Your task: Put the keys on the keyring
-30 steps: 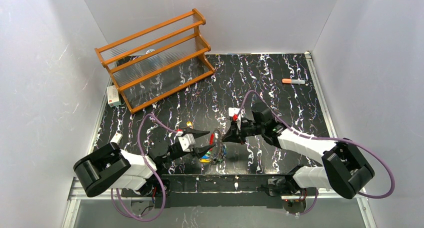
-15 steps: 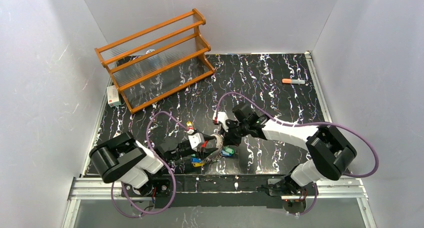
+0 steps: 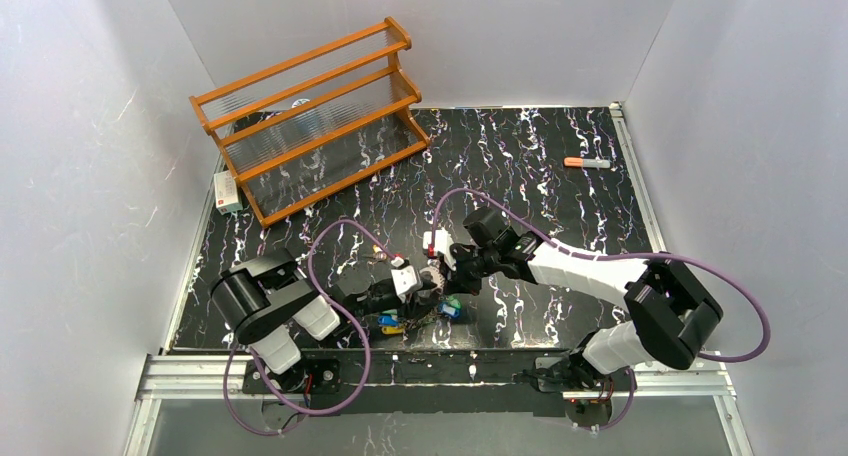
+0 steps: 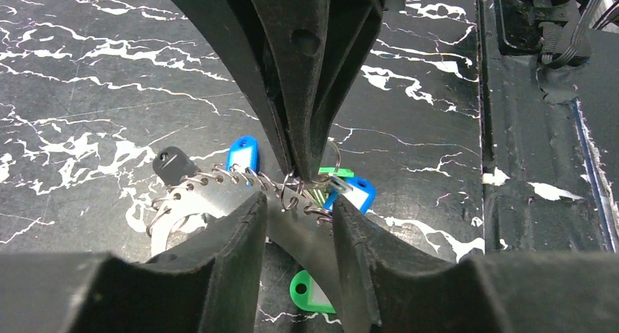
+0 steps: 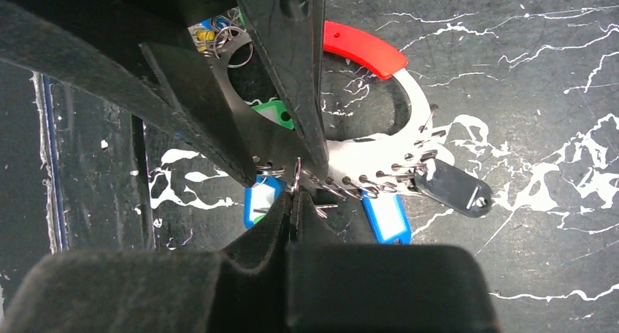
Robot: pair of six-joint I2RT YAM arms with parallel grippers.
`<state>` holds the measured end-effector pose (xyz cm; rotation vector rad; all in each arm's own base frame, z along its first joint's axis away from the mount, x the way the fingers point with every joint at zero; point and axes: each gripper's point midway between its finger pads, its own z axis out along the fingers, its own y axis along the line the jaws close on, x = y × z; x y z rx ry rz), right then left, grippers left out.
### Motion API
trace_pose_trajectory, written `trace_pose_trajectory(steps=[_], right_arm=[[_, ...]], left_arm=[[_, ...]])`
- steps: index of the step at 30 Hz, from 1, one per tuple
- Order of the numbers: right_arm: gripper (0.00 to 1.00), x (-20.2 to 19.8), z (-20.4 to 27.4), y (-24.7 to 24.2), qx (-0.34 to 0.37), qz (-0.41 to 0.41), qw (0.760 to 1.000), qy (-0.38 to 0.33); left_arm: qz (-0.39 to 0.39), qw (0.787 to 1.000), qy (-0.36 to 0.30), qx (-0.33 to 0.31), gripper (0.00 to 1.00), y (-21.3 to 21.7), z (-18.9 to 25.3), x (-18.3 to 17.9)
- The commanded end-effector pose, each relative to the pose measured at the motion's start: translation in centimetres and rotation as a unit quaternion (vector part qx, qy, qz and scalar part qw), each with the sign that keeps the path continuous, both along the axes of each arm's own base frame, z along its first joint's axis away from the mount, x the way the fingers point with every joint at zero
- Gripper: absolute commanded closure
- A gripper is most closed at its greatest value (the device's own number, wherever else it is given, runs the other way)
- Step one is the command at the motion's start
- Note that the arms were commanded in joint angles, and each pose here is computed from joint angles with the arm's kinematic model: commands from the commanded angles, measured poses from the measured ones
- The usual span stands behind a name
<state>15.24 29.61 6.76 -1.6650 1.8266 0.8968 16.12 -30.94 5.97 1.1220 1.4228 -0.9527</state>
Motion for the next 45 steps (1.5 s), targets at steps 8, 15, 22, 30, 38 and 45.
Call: trace_pose_trajectory(steps=[8, 15, 22, 30, 38, 45], right_arm=[[0.99, -0.6, 1.6, 1.0, 0.03, 0.032, 0.999, -0.017], [0.99, -0.7, 1.7, 1.2, 0.03, 0.037, 0.999, -0.021], [0.88, 0.7, 2.4, 1.6, 0.04, 0.0, 0.998, -0.046], [0.45, 1.9, 5.4, 1.4, 0.14, -0.055, 0.987, -0.063], [0.5, 1.4, 8.5, 0.1, 0.23, -0.046, 0.971, -0.039], [0.48, 0.5, 9.1, 0.4, 0.244, -0.026, 0.969, -0.014]], left_arm=[[-0.028, 0.999, -0.024, -0.007, 0.9, -1.0, 0.6, -0.1], [-0.015, 0.999, -0.032, -0.009, 0.95, -0.8, 0.9, 0.3], [0.011, 1.0, -0.026, -0.011, 1.0, -0.3, 1.1, 0.8], [0.033, 0.998, -0.019, -0.059, 1.0, 0.1, 3.7, 0.8], [0.053, 0.99, -0.036, -0.128, 1.0, 0.6, 7.1, 1.1], [0.068, 0.984, -0.047, -0.155, 1.0, 1.2, 8.8, 1.2]])
